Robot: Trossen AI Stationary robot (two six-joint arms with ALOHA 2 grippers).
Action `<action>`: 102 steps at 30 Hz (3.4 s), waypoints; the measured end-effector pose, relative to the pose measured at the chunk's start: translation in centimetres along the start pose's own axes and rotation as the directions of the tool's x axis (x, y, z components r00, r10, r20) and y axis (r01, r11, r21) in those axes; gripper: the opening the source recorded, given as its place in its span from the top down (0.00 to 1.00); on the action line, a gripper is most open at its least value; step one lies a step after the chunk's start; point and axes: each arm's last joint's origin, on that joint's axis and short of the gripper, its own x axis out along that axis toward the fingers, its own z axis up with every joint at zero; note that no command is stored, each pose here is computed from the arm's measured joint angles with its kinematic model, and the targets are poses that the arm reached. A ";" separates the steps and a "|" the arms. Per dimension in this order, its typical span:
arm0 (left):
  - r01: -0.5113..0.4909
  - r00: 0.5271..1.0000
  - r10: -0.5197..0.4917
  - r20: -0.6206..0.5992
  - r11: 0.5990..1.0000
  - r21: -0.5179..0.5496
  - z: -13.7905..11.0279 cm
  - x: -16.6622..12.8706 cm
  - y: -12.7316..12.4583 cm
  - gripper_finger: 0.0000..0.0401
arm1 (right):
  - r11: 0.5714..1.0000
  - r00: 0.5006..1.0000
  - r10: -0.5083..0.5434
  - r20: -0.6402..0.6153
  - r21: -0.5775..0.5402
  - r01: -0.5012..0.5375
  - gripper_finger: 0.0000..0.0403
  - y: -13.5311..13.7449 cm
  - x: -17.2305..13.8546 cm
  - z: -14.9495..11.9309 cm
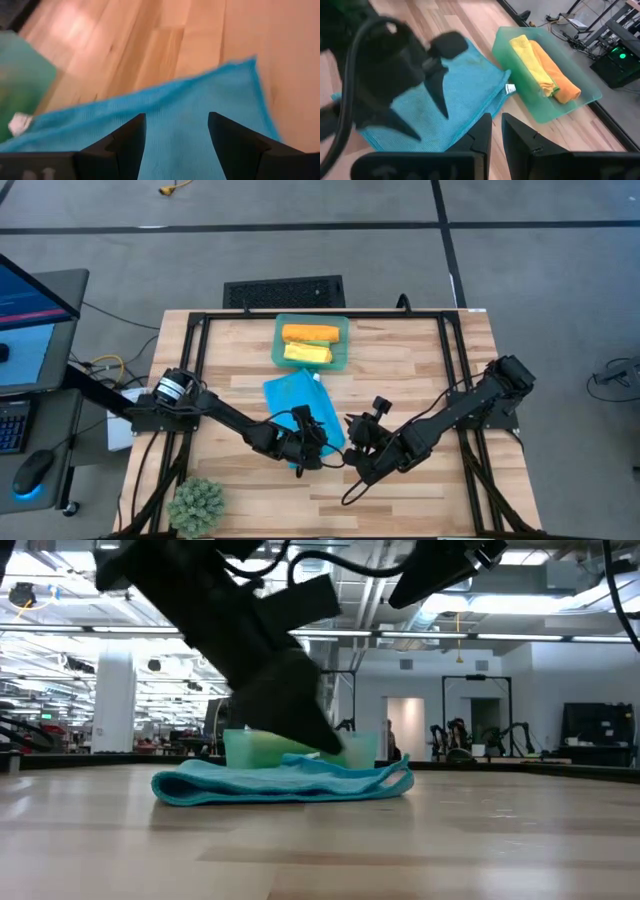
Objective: Roll microfiber towels into tight, uniform cylinder then place into a basket
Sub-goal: Fold the blue towel
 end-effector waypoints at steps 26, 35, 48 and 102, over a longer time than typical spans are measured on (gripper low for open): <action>0.289 0.956 -0.289 -0.053 0.888 0.357 -3.3 -1.1 -6.1 0.48 | 1.000 1.000 0.001 0.001 -0.015 -0.001 0.84 0.0 0.0 0.0; 0.254 0.958 -0.286 0.002 0.853 0.455 -2.9 -3.9 -8.3 0.48 | 1.000 1.000 0.001 0.001 -0.014 -0.001 0.84 0.0 0.0 0.0; 0.168 0.984 -0.169 -0.049 0.818 0.551 1.3 -9.3 -8.1 0.48 | 1.000 1.000 0.009 0.007 -0.015 -0.009 0.84 0.2 -0.2 0.0; 0.236 0.966 -0.158 -0.203 0.859 0.455 -9.0 -13.8 -8.6 0.48 | 0.734 0.735 0.678 0.003 -0.037 -0.678 0.84 11.3 0.6 -2.8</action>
